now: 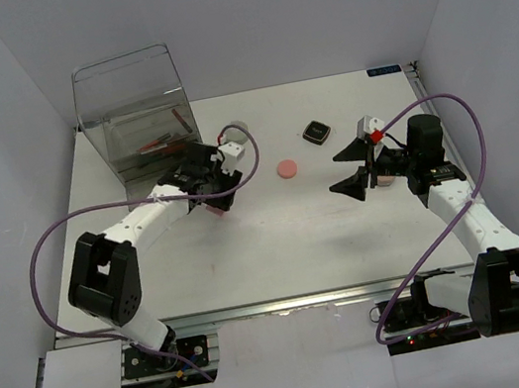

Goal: Organize the makeup

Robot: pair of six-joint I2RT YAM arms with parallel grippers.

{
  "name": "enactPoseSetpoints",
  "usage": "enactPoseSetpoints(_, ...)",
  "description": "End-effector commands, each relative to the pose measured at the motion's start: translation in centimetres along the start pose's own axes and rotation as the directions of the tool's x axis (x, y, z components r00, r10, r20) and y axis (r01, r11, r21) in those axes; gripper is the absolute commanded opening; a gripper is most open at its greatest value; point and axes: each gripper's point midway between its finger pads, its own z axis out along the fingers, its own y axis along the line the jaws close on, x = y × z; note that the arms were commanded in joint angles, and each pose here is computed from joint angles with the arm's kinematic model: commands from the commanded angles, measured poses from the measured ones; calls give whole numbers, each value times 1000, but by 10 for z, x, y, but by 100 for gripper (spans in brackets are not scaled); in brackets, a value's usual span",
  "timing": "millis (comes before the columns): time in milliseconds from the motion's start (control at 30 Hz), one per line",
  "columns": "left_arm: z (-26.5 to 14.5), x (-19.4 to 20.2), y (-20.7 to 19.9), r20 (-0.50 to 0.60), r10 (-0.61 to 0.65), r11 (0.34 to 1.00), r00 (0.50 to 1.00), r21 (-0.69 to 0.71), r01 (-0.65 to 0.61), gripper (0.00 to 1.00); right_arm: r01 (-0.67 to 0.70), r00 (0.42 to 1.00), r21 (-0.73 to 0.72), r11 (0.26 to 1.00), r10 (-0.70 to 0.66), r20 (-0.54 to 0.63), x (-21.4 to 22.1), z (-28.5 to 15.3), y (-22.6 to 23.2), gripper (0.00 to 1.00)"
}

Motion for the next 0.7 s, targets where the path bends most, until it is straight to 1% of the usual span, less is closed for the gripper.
enactPoseSetpoints(0,-23,-39,47,98,76,991,992,-122,-64,28,72,997,-7,997,-71,40,-21,-2,-2,86)
enactPoseSetpoints(67,-24,-50,59,92,120,981,989,-165,-103,28,72,997,-9,997,-71,40,-21,-1,-2,86)
enactPoseSetpoints(133,-14,-48,73,24,157,965,987,-214,-148,28,73,997,-9,997,-73,40,-21,-2,-2,86)
enactPoseSetpoints(167,-15,-53,78,22,177,958,984,-232,-167,28,73,997,-9,997,-73,40,-21,-2,-1,86)
enactPoseSetpoints(233,-10,-53,84,-7,204,949,979,-246,-199,27,74,996,-8,997,-74,41,-21,-2,-1,86)
enactPoseSetpoints(300,-9,-57,89,-24,265,932,964,-250,-262,27,76,996,-10,997,-76,43,-22,-2,-1,86)
enactPoseSetpoints(400,-6,-50,99,-87,347,894,934,-270,-357,27,76,996,-13,997,-75,44,-22,-2,0,86)
enactPoseSetpoints(433,-5,-47,103,-107,355,885,929,-282,-371,27,76,996,-14,997,-75,45,-22,-2,0,86)
enactPoseSetpoints(667,-5,-46,125,-113,329,883,938,-315,-348,28,75,996,-25,997,-74,49,-23,-2,1,86)
